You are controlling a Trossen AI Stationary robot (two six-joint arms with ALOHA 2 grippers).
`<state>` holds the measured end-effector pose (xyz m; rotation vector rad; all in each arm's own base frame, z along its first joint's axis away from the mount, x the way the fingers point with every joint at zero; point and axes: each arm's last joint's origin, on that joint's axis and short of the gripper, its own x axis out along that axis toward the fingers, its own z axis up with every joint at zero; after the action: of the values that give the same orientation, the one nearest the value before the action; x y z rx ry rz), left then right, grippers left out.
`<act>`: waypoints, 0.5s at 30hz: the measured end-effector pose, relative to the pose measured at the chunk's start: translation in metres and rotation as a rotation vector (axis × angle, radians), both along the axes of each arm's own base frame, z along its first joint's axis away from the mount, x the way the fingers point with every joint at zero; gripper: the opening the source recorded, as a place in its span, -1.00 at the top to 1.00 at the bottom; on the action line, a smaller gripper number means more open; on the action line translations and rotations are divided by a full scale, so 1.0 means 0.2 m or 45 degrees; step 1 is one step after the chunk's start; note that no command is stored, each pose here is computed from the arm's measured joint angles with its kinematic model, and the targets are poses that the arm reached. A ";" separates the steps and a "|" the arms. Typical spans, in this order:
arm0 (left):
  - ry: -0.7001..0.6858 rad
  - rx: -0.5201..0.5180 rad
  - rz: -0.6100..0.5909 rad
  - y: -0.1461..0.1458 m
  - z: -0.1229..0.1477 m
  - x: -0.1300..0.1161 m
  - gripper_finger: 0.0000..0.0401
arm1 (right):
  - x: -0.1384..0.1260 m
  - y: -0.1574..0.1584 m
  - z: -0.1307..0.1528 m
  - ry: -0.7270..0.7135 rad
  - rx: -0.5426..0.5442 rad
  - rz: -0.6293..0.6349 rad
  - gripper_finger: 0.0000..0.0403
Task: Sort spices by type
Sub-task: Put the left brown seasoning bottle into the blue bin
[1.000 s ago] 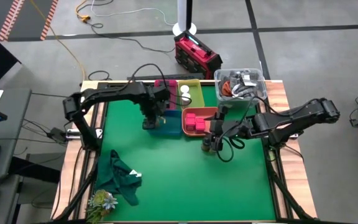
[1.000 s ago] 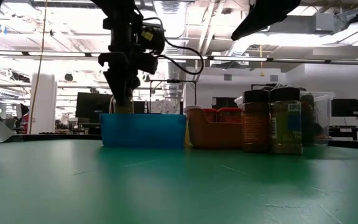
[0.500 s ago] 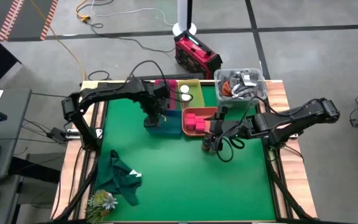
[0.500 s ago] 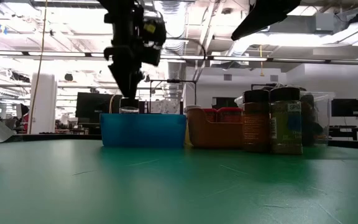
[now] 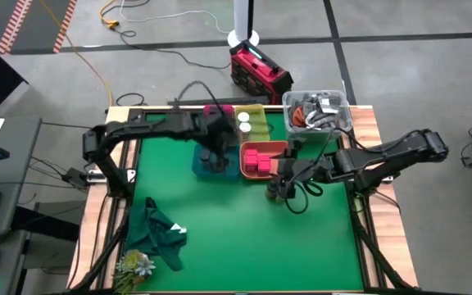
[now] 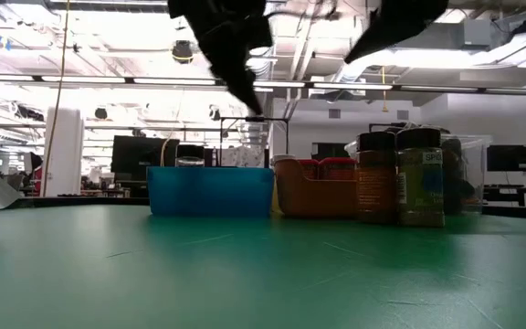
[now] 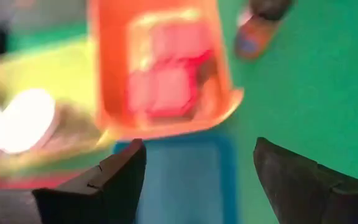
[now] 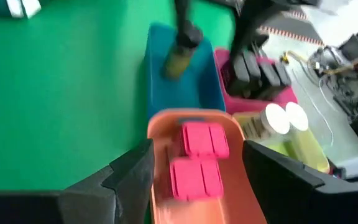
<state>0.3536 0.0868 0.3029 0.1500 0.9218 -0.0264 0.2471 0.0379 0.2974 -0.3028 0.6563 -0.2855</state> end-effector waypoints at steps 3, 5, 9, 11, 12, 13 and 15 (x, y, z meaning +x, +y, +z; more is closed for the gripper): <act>-0.129 0.044 -0.104 -0.12 -0.04 0.07 -0.42 | -0.06 -0.01 0.01 0.031 0.028 -0.042 -0.36; -0.239 0.066 -0.143 -0.17 -0.06 0.11 -0.42 | -0.10 -0.01 0.02 0.052 0.058 -0.080 -0.36; -0.413 0.070 -0.168 -0.25 -0.03 0.16 -0.42 | -0.16 -0.01 0.02 0.077 0.127 -0.140 -0.36; -0.458 0.069 -0.189 -0.28 -0.04 0.19 -0.42 | -0.18 -0.01 0.02 0.080 0.145 -0.156 -0.36; -0.450 0.061 -0.198 -0.28 -0.05 0.20 -0.42 | -0.19 -0.01 0.01 0.089 0.145 -0.156 -0.36; -0.434 0.041 -0.212 -0.29 -0.08 0.22 -0.42 | -0.20 -0.01 -0.01 0.099 0.141 -0.157 -0.36; -0.429 0.026 -0.209 -0.29 -0.10 0.27 -0.42 | -0.22 -0.02 -0.03 0.104 0.142 -0.164 -0.36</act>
<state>0.4067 0.0281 0.2828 0.2412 0.5719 -0.1396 0.2040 0.0344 0.2909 -0.1660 0.7707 -0.3598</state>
